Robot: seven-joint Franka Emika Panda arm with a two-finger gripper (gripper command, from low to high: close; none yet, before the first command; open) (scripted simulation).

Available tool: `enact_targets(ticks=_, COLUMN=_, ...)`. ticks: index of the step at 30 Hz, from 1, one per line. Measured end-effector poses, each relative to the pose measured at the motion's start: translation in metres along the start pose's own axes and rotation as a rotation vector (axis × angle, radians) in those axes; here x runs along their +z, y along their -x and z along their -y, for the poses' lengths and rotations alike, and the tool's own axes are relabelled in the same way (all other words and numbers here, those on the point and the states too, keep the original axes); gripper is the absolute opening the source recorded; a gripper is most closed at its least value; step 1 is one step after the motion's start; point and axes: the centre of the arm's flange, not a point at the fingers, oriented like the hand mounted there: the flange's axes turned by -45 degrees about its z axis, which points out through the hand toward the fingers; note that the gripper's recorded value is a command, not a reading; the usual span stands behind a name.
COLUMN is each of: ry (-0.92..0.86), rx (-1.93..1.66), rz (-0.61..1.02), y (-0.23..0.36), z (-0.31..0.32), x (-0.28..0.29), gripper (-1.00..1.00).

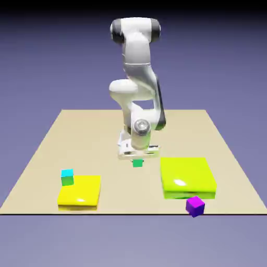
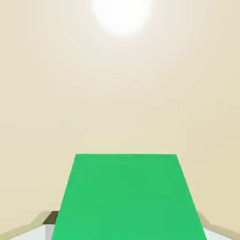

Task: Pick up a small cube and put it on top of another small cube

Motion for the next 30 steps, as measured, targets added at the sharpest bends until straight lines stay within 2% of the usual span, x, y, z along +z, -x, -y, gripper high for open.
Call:
enact_targets(ticks=4, ry=-0.017, rx=0.027, rz=-0.007, y=0.004, z=0.000, x=-0.027, gripper=-1.00)
enact_targets(ticks=17, ry=0.403, rx=-0.730, rz=-0.001, y=-0.090, z=0.073, x=-0.152, gripper=-1.00)
enact_targets(ticks=23, ry=0.553, rx=-1.072, rz=-0.012, y=-0.142, z=0.136, x=-0.184, gripper=-1.00)
enact_targets(ticks=30, ry=0.747, rx=-1.477, rz=-0.006, y=-0.197, z=0.236, x=-0.189, gripper=-1.00)
